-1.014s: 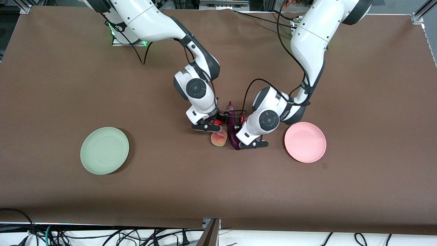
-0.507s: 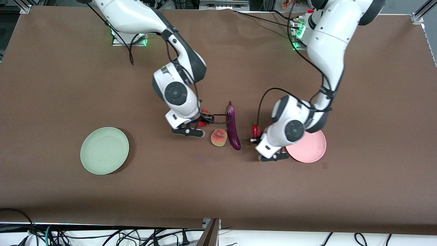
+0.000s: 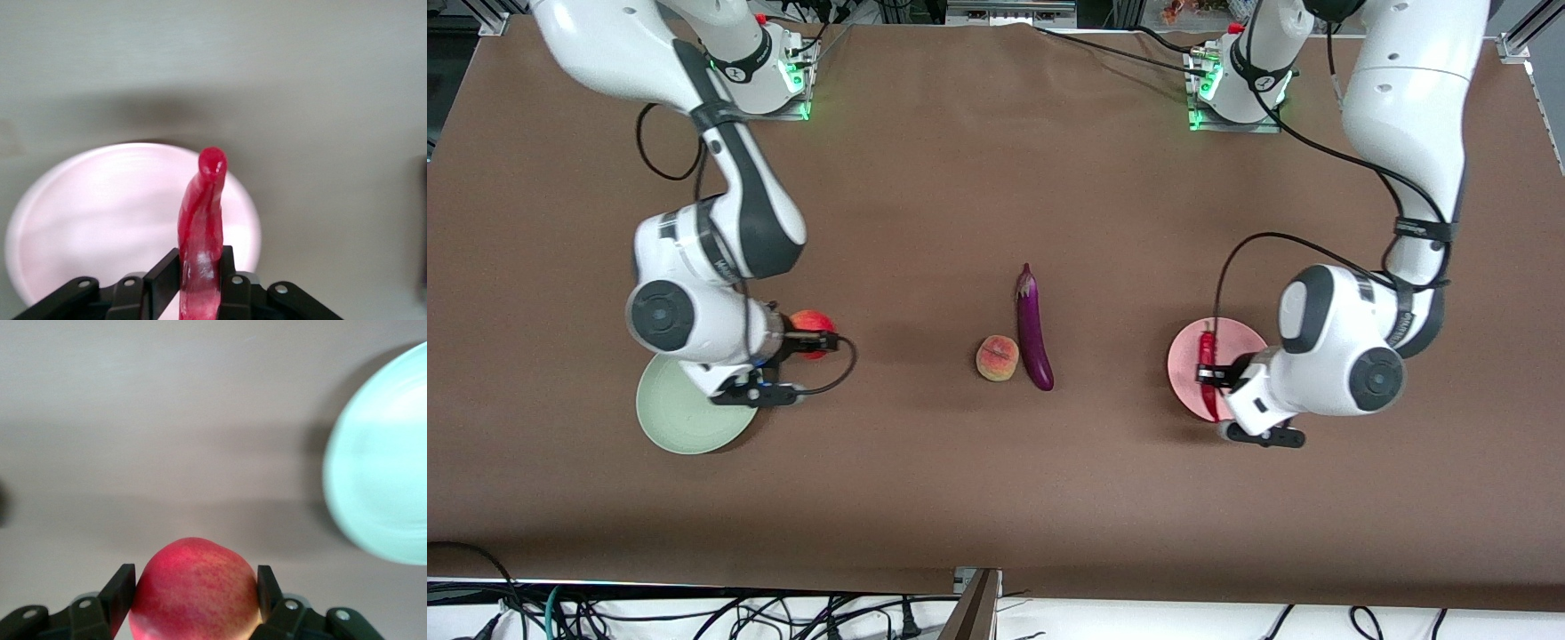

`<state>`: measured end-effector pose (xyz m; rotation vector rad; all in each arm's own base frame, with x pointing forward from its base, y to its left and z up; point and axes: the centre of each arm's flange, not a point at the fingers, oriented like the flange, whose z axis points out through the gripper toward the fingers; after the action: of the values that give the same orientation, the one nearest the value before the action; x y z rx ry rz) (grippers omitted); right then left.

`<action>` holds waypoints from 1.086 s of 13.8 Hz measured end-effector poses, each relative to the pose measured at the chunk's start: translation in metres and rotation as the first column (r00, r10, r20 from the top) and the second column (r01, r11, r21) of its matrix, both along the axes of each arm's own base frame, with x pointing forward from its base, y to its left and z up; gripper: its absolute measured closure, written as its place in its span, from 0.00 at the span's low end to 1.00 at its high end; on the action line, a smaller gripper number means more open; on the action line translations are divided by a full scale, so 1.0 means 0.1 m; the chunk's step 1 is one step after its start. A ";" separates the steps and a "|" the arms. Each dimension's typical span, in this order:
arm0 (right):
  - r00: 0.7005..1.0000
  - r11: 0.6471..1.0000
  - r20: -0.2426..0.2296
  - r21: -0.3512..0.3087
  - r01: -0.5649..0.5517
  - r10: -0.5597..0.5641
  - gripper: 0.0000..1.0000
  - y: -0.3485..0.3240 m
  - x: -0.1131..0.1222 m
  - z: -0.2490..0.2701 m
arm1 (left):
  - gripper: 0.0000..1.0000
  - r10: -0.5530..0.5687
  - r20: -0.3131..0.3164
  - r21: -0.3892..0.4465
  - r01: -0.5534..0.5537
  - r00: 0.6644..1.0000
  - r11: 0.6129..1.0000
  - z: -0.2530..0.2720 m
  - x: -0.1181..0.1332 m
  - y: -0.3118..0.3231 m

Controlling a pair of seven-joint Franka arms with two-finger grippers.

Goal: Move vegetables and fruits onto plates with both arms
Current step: 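Release the chili with the left gripper while the right gripper lowers the apple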

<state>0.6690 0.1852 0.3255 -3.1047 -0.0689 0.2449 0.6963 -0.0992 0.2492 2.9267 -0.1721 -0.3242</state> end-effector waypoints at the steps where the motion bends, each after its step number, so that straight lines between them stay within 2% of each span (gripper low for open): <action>1: 0.999 0.999 0.010 -0.032 -0.037 0.037 0.21 -0.22 0.06 0.00 | 0.72 -0.016 -0.005 -0.002 0.016 1.000 1.000 -0.09 0.01 0.17; 2: 0.997 0.996 0.012 -0.051 -0.072 0.073 0.21 -0.46 0.11 -0.01 | 0.72 -0.027 -0.012 -0.002 0.027 1.000 1.000 -0.16 0.00 0.26; 5: 0.992 0.991 0.010 -0.045 -0.126 0.127 0.21 -1.23 0.22 -0.08 | 0.72 -0.067 -0.045 0.010 0.068 0.997 0.998 -0.45 -0.05 0.30; 9: 0.984 0.984 0.044 -0.035 -0.172 0.173 0.21 -1.85 0.33 -0.45 | 0.72 -0.079 -0.059 -0.004 0.079 0.995 0.997 -0.67 -0.06 0.53; 11: 0.981 0.982 0.056 -0.032 -0.185 0.186 0.21 -2.05 0.36 -0.64 | 0.67 -0.079 -0.060 -0.005 0.078 0.995 0.997 -0.68 -0.06 0.54; 13: 0.978 0.981 0.069 -0.033 -0.193 0.195 0.22 -2.07 0.38 -0.72 | 0.51 -0.079 -0.055 -0.007 0.078 0.995 0.997 -0.66 -0.05 0.53; 15: 0.974 0.978 0.090 -0.035 -0.207 0.209 0.22 -2.05 0.41 -0.77 | 0.30 -0.076 -0.042 -0.013 0.075 0.996 0.997 -0.59 -0.01 0.41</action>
<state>0.7100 -0.0201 0.2485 -3.1327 -0.3976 0.1052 0.6956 -0.0584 0.1903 2.9048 -0.2779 -0.3955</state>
